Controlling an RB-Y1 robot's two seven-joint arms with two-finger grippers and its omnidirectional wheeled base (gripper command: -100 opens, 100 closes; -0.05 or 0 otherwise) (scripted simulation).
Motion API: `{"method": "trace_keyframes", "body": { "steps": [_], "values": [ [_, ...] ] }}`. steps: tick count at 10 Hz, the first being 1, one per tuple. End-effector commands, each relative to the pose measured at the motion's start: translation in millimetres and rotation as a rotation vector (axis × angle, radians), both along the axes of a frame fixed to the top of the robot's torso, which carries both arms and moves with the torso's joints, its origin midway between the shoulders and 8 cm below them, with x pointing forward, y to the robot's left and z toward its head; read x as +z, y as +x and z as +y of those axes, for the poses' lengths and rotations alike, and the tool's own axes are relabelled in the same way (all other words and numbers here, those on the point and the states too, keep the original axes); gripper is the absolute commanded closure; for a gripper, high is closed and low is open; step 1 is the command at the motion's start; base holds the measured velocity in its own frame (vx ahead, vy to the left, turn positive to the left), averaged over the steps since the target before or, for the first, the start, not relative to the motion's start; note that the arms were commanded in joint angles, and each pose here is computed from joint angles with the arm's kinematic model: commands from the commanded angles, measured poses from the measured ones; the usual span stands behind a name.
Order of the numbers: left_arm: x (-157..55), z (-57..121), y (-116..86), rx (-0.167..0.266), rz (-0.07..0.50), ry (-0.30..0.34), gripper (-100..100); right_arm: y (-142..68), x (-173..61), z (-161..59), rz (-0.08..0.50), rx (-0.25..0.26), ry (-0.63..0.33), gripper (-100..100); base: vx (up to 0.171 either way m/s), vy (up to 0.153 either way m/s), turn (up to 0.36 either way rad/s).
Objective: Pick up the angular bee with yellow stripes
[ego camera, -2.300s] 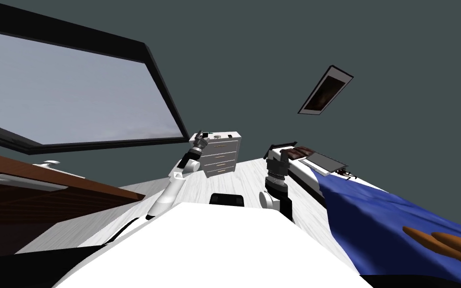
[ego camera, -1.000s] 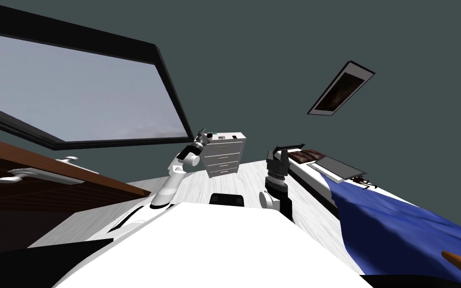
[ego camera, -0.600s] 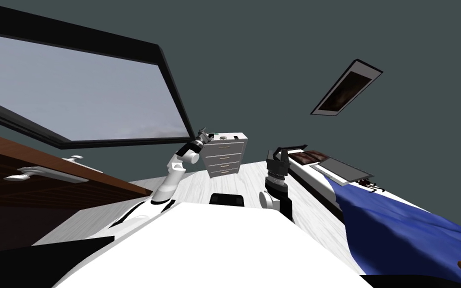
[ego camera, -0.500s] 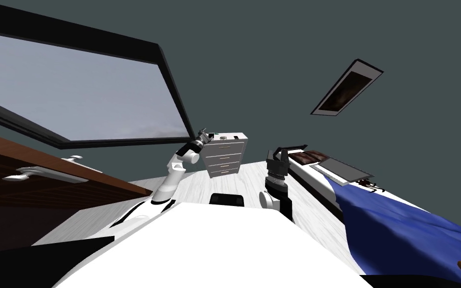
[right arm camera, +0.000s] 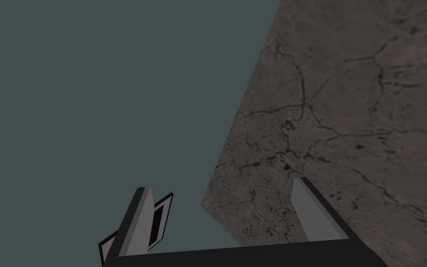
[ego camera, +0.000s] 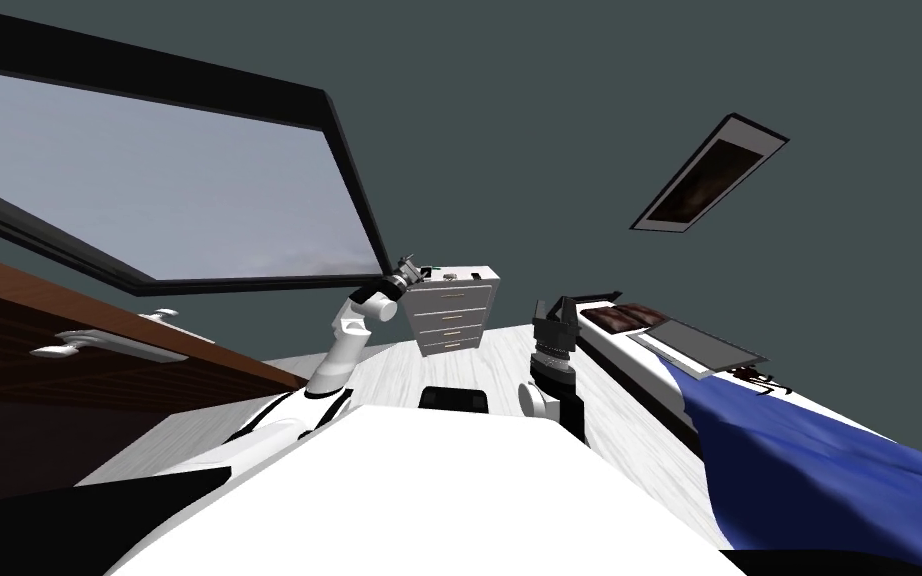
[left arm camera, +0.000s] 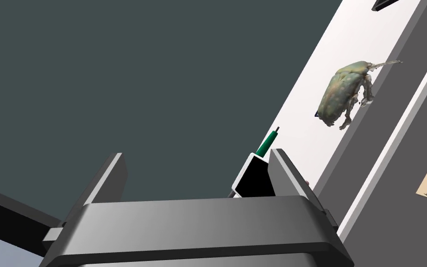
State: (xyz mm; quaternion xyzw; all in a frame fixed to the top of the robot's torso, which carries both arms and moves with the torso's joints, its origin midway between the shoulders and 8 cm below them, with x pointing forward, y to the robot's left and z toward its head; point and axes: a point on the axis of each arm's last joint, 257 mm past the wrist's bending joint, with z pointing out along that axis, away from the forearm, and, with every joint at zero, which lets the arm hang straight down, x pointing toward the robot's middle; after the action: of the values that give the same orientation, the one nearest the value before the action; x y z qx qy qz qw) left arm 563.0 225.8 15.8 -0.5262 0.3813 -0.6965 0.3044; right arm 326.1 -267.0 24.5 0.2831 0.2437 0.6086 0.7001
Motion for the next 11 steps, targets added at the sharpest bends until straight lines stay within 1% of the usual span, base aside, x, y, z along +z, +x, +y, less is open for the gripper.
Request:
{"method": "trace_keyframes", "body": {
  "steps": [1, 2, 3, 4, 5, 6, 7, 8, 9, 10, 11],
  "values": [
    [-6, -0.4, 1, -0.005, 0.043, -0.012, -100, 0, 0, 0, 0.000, 0.000, 0.000, 0, 0.034, 0.032, 0.025],
    [-9, -0.2, 2, -0.004, 0.054, -0.010, -100, 0, 0, 0, 0.000, 0.000, 0.000, 0, 0.016, 0.019, 0.002],
    [-2, -3.7, 2, -0.022, 0.072, -0.042, -100, 0, 0, 0, 0.000, 0.000, 0.000, 0, 0.027, 0.034, 0.052],
    [-8, -3.1, 3, -0.018, 0.097, -0.037, -100, 0, 0, 0, 0.000, 0.000, 0.000, 0, 0.032, 0.031, 0.020],
    [0, -7.0, 3, -0.037, 0.110, -0.072, -100, 0, 0, 0, 0.000, 0.000, 0.000, 0, 0.042, 0.033, 0.039],
    [-7, -6.4, 4, -0.033, 0.137, -0.066, -100, 0, 0, 0, 0.000, 0.000, 0.000, 0, 0.037, 0.032, 0.019],
    [-11, -6.0, 4, -0.030, 0.153, -0.063, -100, 0, 0, 0, 0.000, 0.000, 0.000, 0, 0.015, 0.016, -0.003],
    [-5, -10.0, 4, -0.048, 0.173, -0.096, -100, 0, 0, 0, 0.000, 0.000, 0.000, 0, 0.034, 0.030, 0.040],
    [-12, -9.3, 4, -0.043, 0.200, -0.090, -100, 0, 0, 0, 0.000, 0.000, 0.000, 0, 0.037, 0.029, 0.021],
    [-14, -9.0, 4, -0.042, 0.207, -0.088, -100, 0, 0, 0, 0.000, 0.000, 0.000, 0, 0.016, 0.010, -0.003],
    [-9, -13.0, 3, -0.058, 0.234, -0.120, -100, 0, 0, 0, 0.000, 0.000, 0.000, 0, 0.034, 0.020, 0.033]
  ]
}}
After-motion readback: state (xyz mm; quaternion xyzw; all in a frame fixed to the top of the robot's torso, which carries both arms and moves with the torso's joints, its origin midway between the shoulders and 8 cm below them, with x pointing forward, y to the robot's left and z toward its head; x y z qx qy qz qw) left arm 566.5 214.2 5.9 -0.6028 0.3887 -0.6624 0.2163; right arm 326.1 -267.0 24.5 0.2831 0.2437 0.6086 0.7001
